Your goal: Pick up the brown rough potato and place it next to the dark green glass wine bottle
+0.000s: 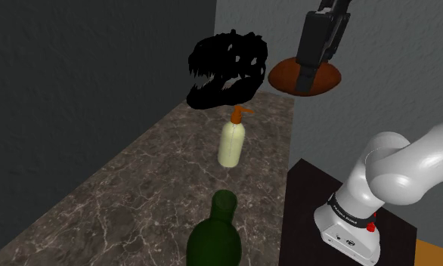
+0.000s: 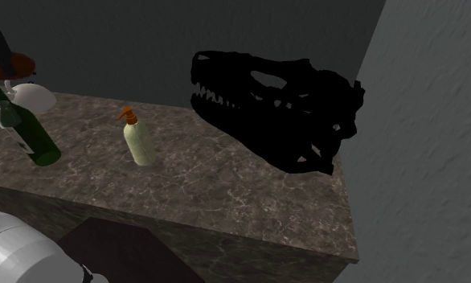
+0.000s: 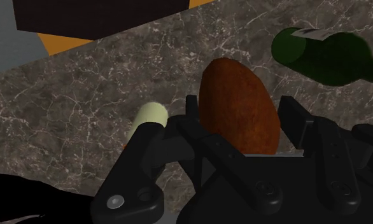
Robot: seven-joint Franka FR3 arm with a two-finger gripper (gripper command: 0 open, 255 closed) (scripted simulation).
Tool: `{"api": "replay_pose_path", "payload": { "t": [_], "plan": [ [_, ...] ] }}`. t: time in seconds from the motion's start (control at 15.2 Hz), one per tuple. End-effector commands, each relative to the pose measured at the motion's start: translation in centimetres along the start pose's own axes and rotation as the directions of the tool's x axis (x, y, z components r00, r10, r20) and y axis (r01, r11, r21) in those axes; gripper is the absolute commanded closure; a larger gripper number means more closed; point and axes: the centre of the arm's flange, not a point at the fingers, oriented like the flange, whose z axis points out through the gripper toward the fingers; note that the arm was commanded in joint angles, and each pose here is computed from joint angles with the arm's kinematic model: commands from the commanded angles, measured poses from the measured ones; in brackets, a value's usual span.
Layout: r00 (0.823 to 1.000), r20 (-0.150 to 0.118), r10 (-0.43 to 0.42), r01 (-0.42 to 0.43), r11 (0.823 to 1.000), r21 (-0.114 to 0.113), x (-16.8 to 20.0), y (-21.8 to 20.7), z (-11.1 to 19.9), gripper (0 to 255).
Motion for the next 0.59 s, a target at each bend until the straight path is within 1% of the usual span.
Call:
{"api": "replay_pose_path", "payload": {
  "t": [0.0,0.53],
  "plan": [
    [1.000,0.000,0.001,-0.001,1.000,0.000,0.0,-0.5,1.1,255],
    [1.000,0.000,0.001,-0.001,1.000,0.000,0.3,-0.5,5.3,255]
  ]
}}
